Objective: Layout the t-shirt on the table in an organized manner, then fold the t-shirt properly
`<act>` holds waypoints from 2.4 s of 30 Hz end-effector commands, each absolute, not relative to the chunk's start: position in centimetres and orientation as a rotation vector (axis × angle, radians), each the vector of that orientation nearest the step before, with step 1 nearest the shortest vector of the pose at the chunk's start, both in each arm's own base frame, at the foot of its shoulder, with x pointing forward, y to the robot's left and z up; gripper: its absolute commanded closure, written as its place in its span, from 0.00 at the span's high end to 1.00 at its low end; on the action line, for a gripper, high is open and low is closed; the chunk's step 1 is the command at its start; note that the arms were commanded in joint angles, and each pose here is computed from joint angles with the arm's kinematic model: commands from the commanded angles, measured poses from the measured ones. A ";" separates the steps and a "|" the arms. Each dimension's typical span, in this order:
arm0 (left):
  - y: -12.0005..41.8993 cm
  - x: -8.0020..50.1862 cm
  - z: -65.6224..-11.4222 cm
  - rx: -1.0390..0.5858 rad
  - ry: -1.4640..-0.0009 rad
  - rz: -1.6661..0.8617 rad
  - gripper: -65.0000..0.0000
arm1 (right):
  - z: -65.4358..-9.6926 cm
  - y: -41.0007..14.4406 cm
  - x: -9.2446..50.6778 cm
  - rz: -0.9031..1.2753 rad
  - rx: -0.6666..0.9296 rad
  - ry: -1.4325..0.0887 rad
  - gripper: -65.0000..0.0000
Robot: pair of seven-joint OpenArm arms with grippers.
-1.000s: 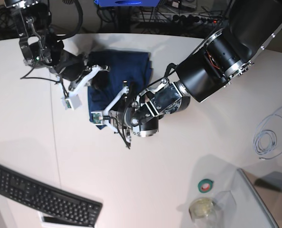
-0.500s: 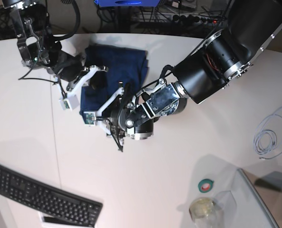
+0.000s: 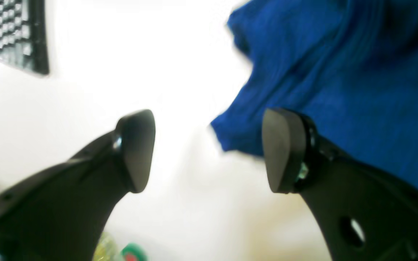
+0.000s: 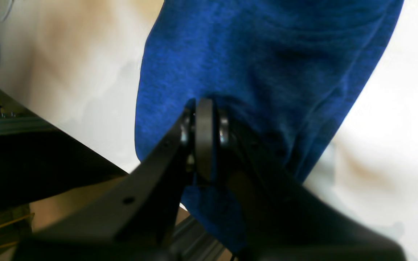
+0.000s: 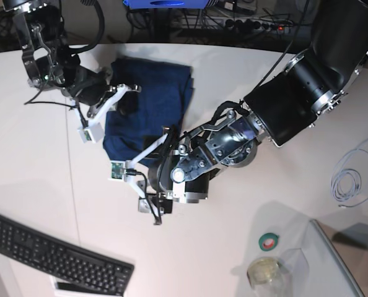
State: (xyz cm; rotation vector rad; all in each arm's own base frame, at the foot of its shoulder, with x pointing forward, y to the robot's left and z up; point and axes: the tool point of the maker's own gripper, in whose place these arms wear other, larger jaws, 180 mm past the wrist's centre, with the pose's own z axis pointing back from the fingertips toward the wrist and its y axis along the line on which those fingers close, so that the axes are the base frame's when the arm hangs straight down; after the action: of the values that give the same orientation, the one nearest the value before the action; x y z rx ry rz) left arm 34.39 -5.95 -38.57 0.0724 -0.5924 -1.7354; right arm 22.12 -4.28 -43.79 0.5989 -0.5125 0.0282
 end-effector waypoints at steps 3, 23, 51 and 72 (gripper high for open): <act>-5.2 35.5 -35.5 0.133 -0.664 -1.738 0.67 | -42.7 -4.3 23.0 0.034 0.614 -0.553 0.03; 1.1 17.5 -46.1 -0.459 -0.610 -0.962 0.00 | -46.1 -4.4 19.3 0.031 0.592 -0.436 0.03; -0.4 17.6 -46.9 -0.455 -0.614 -0.851 0.00 | -43.8 -8.8 32.2 0.044 0.485 -0.611 0.03; 5.8 18.6 -42.5 -0.316 -0.738 -0.727 0.00 | -37.5 -15.4 29.2 -0.040 0.413 -0.785 0.03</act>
State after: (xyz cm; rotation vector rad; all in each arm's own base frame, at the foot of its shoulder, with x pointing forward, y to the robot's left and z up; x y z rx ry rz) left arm 18.03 6.00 -43.39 -0.3116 -0.7003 -0.7249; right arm 28.61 -15.57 -38.47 0.3999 -0.7532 -0.0512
